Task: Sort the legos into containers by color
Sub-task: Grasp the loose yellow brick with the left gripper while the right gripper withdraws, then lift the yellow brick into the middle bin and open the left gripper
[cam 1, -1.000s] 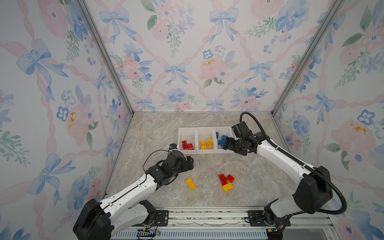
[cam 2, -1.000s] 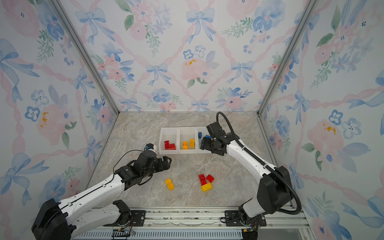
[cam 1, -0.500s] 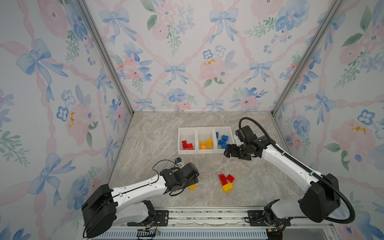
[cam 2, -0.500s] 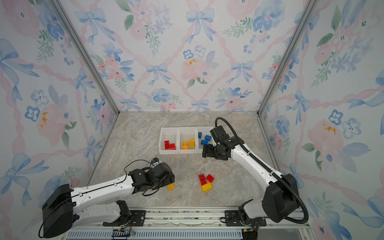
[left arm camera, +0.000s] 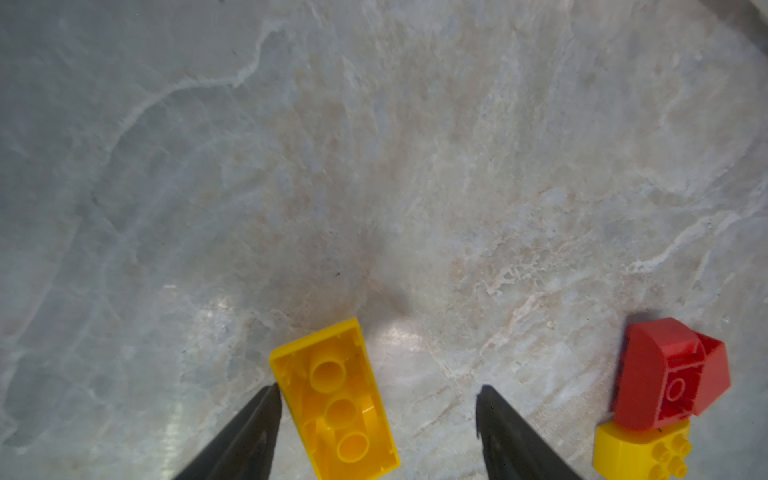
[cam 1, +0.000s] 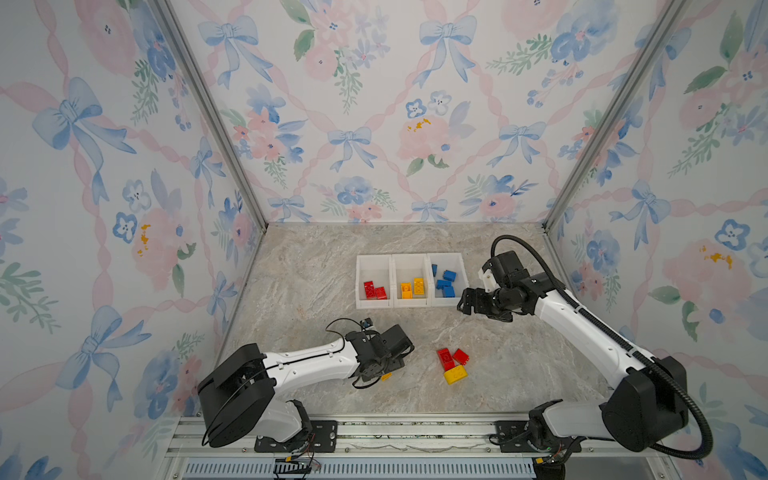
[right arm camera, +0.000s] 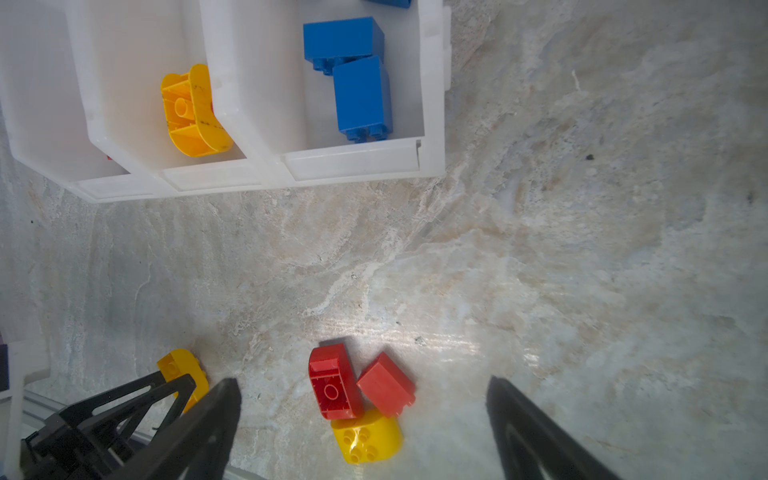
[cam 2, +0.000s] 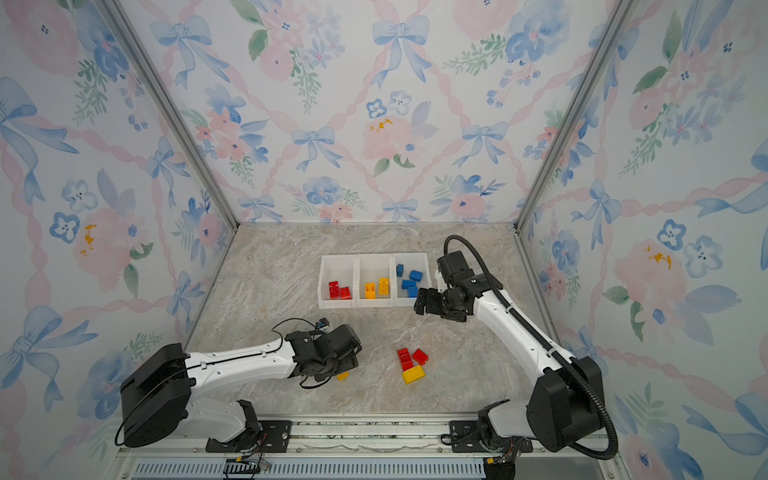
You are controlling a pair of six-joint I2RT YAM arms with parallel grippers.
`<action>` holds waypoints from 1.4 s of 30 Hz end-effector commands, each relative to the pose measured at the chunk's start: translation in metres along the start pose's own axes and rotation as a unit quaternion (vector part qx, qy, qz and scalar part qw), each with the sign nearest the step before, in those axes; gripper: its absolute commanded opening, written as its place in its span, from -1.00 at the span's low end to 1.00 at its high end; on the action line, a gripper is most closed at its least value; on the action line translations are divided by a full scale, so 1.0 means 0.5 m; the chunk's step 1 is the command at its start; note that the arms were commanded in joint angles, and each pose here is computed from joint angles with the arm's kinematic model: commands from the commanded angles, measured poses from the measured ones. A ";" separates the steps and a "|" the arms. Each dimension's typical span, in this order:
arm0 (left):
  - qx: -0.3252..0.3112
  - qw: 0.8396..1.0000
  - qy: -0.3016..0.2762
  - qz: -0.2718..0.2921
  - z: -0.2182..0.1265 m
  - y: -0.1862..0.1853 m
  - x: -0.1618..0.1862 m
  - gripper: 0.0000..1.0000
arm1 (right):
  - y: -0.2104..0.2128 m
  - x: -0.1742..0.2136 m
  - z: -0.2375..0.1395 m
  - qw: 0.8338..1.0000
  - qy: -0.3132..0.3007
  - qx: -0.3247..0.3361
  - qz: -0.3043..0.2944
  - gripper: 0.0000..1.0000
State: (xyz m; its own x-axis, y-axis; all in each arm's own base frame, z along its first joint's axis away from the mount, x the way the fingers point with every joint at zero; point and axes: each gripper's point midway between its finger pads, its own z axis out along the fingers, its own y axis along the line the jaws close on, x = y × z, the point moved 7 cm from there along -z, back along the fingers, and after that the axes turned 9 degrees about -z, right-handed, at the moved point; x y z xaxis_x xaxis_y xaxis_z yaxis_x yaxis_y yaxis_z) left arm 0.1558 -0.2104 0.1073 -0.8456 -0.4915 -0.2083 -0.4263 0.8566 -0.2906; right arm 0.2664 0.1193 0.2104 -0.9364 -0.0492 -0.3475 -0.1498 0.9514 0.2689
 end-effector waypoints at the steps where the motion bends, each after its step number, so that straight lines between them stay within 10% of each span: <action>1: -0.018 1.000 0.008 0.001 0.006 0.006 0.000 0.47 | -0.007 0.011 -0.008 1.000 0.009 -0.003 -0.002 0.91; 26: -0.025 0.999 0.021 0.037 0.021 -0.014 -0.024 -0.45 | -0.015 0.008 0.000 1.000 0.005 0.002 0.026 0.91; 42: 0.095 0.988 -0.081 0.087 -0.098 -0.219 -0.145 -0.54 | -0.039 0.020 -0.028 0.999 -0.012 0.014 0.051 0.91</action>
State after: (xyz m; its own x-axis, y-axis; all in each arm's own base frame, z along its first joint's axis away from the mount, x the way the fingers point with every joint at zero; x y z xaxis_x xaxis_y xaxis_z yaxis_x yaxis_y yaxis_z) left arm 0.2325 -0.2601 0.1982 -0.8335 -0.4298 -0.3472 -0.2474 0.8522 -0.4610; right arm 0.2623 0.1034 0.2146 -0.9338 0.0306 -0.3565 -0.0788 0.9543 0.2883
